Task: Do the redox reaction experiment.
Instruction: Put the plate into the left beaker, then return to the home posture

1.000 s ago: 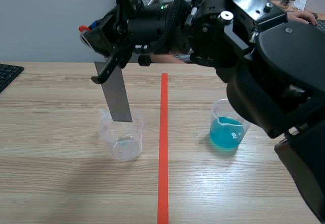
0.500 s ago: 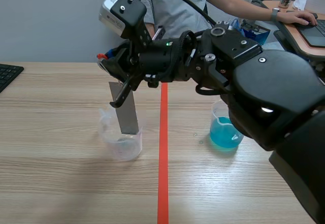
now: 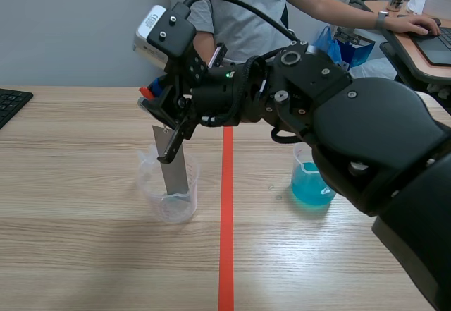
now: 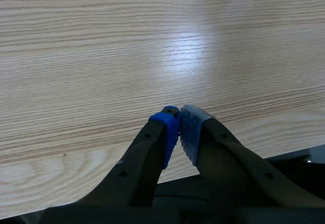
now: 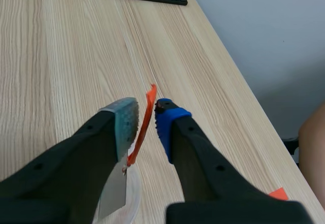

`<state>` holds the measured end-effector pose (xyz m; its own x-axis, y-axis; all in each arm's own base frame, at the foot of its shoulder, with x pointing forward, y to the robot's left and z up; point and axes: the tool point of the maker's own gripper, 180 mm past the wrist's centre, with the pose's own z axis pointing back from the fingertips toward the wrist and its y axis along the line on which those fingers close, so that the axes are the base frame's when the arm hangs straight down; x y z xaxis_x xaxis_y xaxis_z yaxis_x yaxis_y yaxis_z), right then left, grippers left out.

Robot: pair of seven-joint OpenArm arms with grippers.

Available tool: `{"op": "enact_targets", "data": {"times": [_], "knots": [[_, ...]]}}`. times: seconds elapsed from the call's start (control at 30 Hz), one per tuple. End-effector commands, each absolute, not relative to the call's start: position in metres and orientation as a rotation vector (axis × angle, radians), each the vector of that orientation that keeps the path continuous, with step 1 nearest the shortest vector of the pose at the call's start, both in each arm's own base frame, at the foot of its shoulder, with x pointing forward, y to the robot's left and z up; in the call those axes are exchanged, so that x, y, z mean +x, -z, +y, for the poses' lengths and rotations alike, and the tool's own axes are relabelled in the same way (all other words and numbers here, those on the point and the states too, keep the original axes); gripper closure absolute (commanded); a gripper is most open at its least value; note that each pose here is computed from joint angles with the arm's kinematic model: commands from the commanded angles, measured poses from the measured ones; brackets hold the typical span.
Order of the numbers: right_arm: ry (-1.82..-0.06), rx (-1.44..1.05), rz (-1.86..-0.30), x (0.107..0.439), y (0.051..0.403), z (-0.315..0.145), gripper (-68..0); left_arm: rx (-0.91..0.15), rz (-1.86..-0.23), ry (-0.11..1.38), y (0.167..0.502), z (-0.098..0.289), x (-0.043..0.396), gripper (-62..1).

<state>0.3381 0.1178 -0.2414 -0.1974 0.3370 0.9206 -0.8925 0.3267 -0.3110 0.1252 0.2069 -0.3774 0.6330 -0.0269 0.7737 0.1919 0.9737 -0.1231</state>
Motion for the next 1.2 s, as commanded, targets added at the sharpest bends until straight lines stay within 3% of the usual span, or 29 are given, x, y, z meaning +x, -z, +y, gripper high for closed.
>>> {"op": "enact_targets", "data": {"times": [0.0,0.17,0.43,0.77,1.17], "knots": [[-1.231,0.583,-1.373,0.343,0.224,0.12,-16.9,-0.212,-0.894,0.123,0.374,0.205,0.127,-4.6],[-1.291,0.67,-1.358,0.326,0.223,0.13,-40.1,-0.212,-0.894,0.123,0.374,0.205,0.127,-4.6],[-1.354,0.783,-1.337,0.3,0.219,0.155,-63.4,-0.211,-0.894,0.123,0.374,0.205,0.127,-4.7],[-1.337,0.927,-1.294,0.271,0.218,0.177,-65.7,-0.21,-0.894,0.123,0.374,0.205,0.127,-5.2],[-1.203,1.116,-1.302,0.254,0.199,0.18,-67.9,-0.211,-0.894,0.121,0.374,0.205,0.127,-39.9]]}}
